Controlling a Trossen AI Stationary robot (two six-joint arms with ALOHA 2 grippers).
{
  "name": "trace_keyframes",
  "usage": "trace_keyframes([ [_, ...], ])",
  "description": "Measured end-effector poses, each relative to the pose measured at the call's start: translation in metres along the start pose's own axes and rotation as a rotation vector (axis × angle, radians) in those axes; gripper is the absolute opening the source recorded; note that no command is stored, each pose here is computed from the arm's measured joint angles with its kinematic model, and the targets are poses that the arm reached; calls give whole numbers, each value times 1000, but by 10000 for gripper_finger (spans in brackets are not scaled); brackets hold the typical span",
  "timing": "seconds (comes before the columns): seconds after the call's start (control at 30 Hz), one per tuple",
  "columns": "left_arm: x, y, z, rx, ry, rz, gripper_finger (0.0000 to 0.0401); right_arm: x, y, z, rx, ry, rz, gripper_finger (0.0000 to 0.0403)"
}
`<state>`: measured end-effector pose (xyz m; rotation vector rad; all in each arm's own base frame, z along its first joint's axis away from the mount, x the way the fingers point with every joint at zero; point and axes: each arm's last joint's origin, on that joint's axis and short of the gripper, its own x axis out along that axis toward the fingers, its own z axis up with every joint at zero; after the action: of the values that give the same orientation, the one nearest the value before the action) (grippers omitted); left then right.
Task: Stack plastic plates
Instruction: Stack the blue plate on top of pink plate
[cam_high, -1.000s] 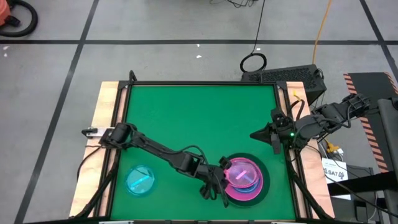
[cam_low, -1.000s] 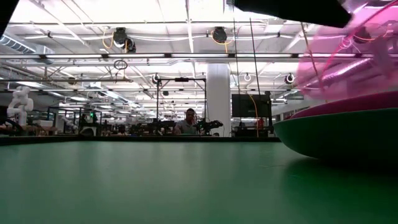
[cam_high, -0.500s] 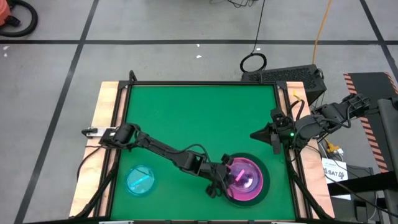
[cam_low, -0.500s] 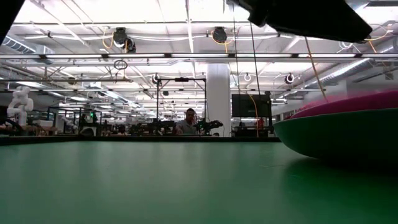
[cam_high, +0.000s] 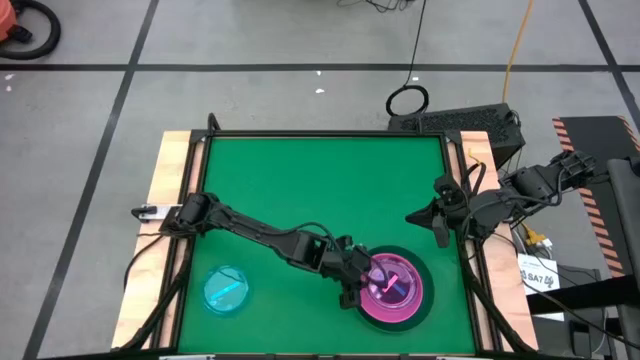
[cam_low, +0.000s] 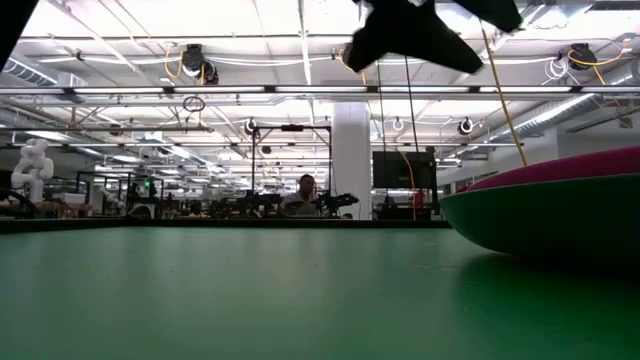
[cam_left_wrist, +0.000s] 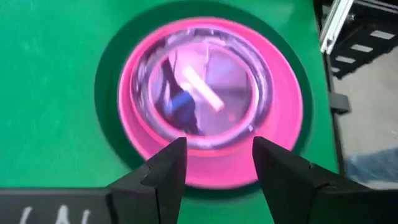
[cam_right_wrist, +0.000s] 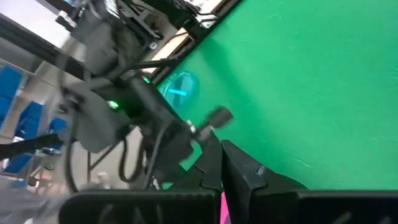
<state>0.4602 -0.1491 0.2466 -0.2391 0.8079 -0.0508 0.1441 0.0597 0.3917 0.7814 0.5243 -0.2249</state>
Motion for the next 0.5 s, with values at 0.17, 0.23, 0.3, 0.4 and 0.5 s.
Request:
trace_keyframes([
  [0.17, -27, -10, -1, -70, 163, 94, 187, 0, -5, -3, -23, 27, -47, 0],
  [0.23, -36, -11, -6, -126, 237, 172, 181, 0, -7, -4, -33, 40, -70, 0],
  [0.3, -43, -11, -12, -194, 302, 233, 172, -1, -9, -5, -42, 53, -86, 0],
  [0.4, -51, -10, -27, -314, 431, 330, 158, -1, -10, -7, -54, 66, -96, 0],
  [0.5, -59, -13, -41, -413, 538, 412, 146, -2, -10, -9, -70, 78, -100, 0],
])
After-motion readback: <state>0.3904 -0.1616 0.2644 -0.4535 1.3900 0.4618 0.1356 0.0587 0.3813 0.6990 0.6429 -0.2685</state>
